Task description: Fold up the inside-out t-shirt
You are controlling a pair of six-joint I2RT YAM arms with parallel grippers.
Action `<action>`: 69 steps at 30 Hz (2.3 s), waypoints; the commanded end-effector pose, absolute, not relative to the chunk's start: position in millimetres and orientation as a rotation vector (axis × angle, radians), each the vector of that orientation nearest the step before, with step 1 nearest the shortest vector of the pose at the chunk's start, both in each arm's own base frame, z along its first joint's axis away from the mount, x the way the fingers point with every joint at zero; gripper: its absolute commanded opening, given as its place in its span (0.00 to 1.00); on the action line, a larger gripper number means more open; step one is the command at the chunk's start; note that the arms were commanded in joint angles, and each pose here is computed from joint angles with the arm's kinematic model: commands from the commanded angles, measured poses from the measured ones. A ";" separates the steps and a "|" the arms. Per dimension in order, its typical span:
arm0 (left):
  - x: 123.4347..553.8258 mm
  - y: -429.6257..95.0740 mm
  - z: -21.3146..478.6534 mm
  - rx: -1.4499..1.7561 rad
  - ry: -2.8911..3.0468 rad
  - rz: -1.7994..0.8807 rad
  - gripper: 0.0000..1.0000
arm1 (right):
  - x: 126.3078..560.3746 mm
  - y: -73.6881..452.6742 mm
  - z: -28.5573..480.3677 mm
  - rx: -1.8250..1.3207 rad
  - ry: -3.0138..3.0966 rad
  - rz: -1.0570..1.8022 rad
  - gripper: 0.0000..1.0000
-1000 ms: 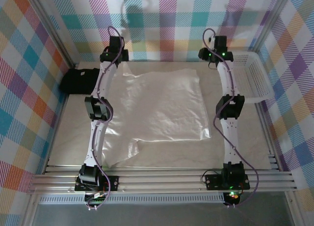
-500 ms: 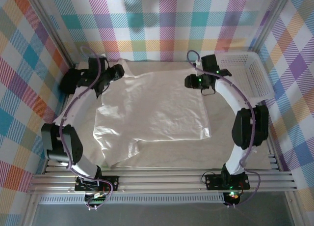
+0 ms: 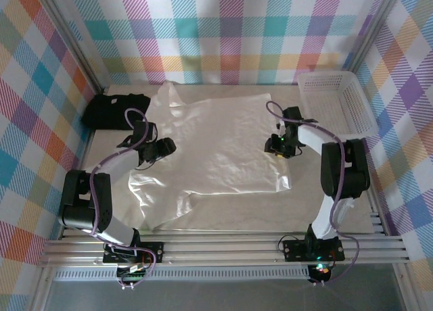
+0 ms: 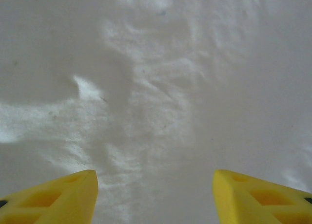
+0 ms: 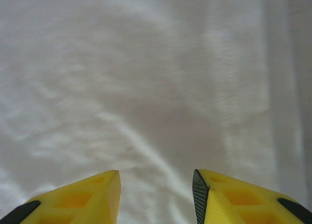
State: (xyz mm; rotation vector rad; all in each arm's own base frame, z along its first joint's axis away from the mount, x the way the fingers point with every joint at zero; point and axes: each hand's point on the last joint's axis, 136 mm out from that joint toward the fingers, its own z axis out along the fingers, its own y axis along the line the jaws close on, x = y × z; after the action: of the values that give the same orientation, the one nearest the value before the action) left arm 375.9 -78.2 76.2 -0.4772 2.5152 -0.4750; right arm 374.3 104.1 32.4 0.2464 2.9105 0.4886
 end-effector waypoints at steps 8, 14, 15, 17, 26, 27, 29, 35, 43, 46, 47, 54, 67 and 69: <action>376.3 -113.3 57.1 -0.387 2.592 -0.597 0.64 | 387.4 48.9 1.5 0.562 2.975 0.428 0.39; 384.0 -136.5 59.4 -0.316 2.602 -0.637 0.64 | 388.6 17.6 12.6 0.634 2.925 0.311 0.38; 385.6 -138.8 60.4 -0.308 2.601 -0.643 0.64 | 388.0 12.6 16.2 0.647 2.912 0.296 0.37; 388.2 -141.4 61.0 -0.301 2.599 -0.650 0.65 | 387.7 3.9 21.9 0.671 2.884 0.278 0.37; 414.2 -116.7 88.8 -0.303 2.524 -0.487 0.66 | 388.9 -3.1 39.0 0.667 2.804 0.264 0.37; 420.5 -109.4 92.1 -0.320 2.506 -0.467 0.67 | 393.6 2.7 45.5 0.624 2.775 0.302 0.37; 434.5 -94.6 97.2 -0.350 2.486 -0.431 0.67 | 403.5 23.4 60.2 0.503 2.729 0.395 0.39; 488.1 -63.2 92.8 -0.430 2.473 -0.412 0.67 | 417.6 81.7 84.6 0.215 2.633 0.499 0.41; 552.9 -69.9 60.9 -0.401 2.567 -0.421 0.67 | 413.3 98.6 78.5 0.158 2.642 0.526 0.42; 567.9 -80.8 49.0 -0.356 2.616 -0.433 0.67 | 412.4 100.4 78.2 0.151 2.644 0.532 0.43; 571.9 -85.8 46.2 -0.334 2.631 -0.431 0.67 | 412.4 101.1 78.1 0.148 2.644 0.533 0.43; 583.8 -126.5 23.7 -0.198 2.732 -0.454 0.66 | 415.2 104.9 77.7 0.153 2.647 0.553 0.43; 589.3 -115.7 39.5 -0.160 2.732 -0.343 0.68 | 410.4 109.4 70.5 0.140 2.699 0.524 0.44; 585.5 -100.7 33.5 -0.206 2.745 -0.316 0.68 | 408.7 107.1 67.4 0.144 2.714 0.505 0.44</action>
State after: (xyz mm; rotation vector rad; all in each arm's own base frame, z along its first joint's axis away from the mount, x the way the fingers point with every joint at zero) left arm 601.3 -135.8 40.2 -0.1250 2.6766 -0.4059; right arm 409.9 106.7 72.0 0.1585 2.6797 0.5272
